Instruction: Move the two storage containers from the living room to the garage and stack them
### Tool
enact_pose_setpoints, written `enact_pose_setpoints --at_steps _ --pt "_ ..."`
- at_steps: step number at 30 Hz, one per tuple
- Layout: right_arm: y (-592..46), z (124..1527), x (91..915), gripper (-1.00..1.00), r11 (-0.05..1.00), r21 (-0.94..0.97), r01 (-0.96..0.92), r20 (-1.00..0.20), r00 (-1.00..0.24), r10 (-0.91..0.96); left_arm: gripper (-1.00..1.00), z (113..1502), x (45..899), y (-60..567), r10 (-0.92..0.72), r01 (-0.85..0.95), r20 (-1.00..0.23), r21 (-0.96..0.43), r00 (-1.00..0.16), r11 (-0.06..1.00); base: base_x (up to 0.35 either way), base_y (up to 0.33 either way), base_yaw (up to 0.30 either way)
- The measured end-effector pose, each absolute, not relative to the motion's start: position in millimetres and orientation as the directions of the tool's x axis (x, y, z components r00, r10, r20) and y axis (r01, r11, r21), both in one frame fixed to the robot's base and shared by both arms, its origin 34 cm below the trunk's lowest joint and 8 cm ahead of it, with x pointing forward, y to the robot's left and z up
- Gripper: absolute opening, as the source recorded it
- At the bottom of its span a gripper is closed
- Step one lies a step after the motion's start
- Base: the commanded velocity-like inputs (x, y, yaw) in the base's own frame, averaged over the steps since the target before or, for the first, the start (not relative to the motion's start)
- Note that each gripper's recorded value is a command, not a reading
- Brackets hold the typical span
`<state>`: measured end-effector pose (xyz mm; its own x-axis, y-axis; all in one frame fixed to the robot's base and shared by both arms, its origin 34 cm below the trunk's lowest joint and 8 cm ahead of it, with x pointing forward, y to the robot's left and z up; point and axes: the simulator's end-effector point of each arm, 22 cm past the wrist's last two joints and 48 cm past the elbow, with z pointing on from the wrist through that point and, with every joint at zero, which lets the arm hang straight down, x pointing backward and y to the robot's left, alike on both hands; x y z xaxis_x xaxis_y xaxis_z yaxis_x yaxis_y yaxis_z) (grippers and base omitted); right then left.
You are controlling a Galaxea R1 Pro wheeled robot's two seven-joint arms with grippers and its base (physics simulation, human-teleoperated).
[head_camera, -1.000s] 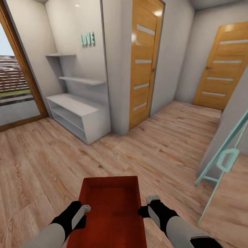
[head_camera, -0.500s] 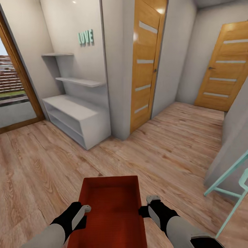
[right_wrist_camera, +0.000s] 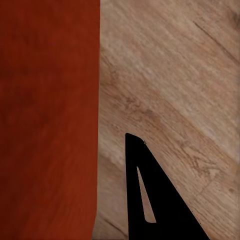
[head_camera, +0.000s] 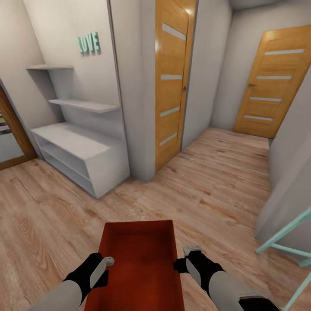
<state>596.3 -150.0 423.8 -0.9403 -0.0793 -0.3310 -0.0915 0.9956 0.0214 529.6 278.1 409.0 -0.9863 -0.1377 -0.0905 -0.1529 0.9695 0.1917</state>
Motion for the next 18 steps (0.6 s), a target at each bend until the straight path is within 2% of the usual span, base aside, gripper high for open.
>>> enact_pose_setpoints --at_steps 8,18 --pt "-149.8 424.2 596.8 -1.00 0.996 0.022 -0.091 -0.332 -0.940 -0.079 -1.00 409.7 530.8 278.4 -0.136 -0.152 -0.093 0.192 -0.986 0.969 0.342 0.097 -0.009" --pt "-149.7 427.9 598.4 -1.00 0.996 0.021 -0.091 -0.339 -0.938 -0.078 -1.00 413.4 533.5 278.7 -0.136 -0.154 -0.103 0.192 -0.985 0.969 0.342 0.097 -0.225"
